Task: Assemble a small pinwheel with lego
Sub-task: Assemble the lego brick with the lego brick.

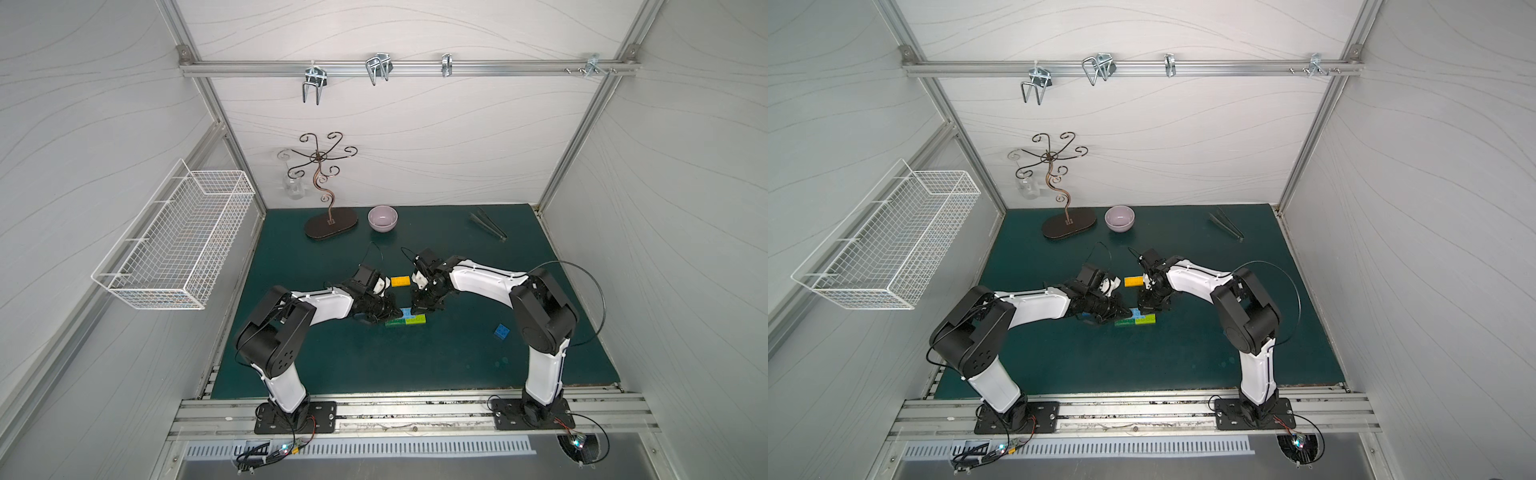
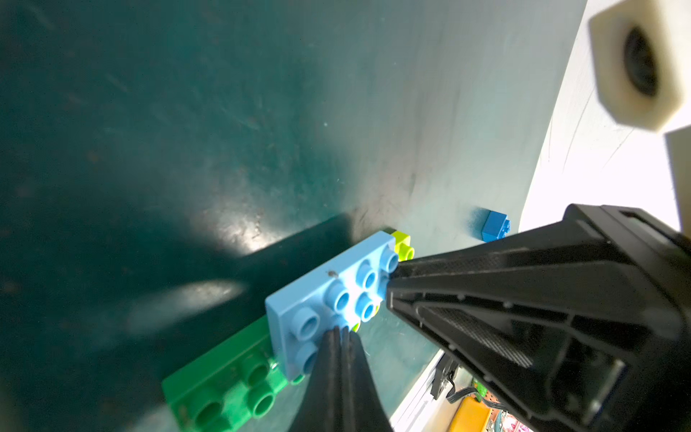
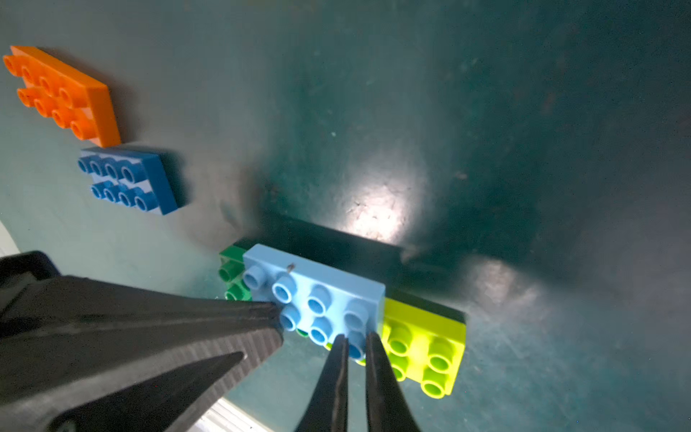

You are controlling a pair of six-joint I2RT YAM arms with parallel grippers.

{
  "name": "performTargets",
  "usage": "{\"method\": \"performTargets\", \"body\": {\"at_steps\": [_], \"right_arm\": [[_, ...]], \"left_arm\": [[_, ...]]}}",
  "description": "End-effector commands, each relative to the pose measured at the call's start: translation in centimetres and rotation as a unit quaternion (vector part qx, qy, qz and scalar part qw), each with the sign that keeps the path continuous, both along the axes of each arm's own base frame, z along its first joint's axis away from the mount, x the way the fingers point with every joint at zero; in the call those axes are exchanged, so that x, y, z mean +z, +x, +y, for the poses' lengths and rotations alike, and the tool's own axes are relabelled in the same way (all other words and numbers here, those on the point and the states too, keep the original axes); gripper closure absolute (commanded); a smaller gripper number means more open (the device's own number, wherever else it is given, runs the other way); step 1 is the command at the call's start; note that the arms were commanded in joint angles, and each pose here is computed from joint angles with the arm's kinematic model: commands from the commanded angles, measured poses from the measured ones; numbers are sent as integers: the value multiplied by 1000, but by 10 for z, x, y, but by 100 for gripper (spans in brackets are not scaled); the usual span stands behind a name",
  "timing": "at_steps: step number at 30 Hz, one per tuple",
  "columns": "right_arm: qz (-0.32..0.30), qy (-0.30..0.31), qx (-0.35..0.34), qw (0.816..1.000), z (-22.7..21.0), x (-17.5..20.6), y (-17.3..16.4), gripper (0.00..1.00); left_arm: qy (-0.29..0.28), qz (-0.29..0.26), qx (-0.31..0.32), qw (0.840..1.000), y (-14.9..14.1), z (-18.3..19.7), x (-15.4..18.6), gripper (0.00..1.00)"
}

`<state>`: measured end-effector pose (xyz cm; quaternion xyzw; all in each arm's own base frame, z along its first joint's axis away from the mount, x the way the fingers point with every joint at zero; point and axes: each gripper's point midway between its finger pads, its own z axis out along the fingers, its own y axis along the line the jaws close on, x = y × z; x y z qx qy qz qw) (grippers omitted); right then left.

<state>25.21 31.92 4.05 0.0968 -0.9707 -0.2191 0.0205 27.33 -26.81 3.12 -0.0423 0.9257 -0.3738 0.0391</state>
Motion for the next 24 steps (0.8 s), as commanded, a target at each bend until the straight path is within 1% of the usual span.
{"method": "performTargets", "body": {"at_steps": [1,3,5,7,8,11,13,15,17,19,21,23,24], "right_arm": [[55,-48,7,997,-14,-34,-27,85],[51,-43,7,998,-14,-33,-26,88],[35,-25,10,999,-8,-22,-22,92],[22,-17,14,1000,-5,-15,-19,96],[25,-18,11,999,-5,-17,-19,98],[40,-9,9,999,-5,-29,-28,96],[22,7,5,1000,-1,-20,-20,93],[2,26,5,1000,4,2,-6,89],[-24,47,1,999,7,30,9,86],[-56,70,-10,996,5,60,21,81],[-83,85,-22,993,-2,84,27,74],[-116,89,-25,989,-10,103,27,67],[-131,91,-23,987,-15,110,25,64]], "left_arm": [[132,80,20,988,-37,44,-72,100],[127,76,19,989,-36,43,-72,100],[119,70,23,990,-36,41,-70,100],[121,67,21,990,-38,44,-70,100],[123,64,20,990,-41,45,-73,100],[131,71,25,988,-49,52,-86,100],[124,61,25,990,-42,49,-77,100],[110,37,26,993,-25,39,-51,100],[92,3,30,995,-1,29,-13,100],[68,-41,41,996,26,19,37,90],[63,-74,62,993,46,21,81,87],[79,-104,91,987,60,34,114,71],[100,-115,112,982,63,48,124,68]]}}
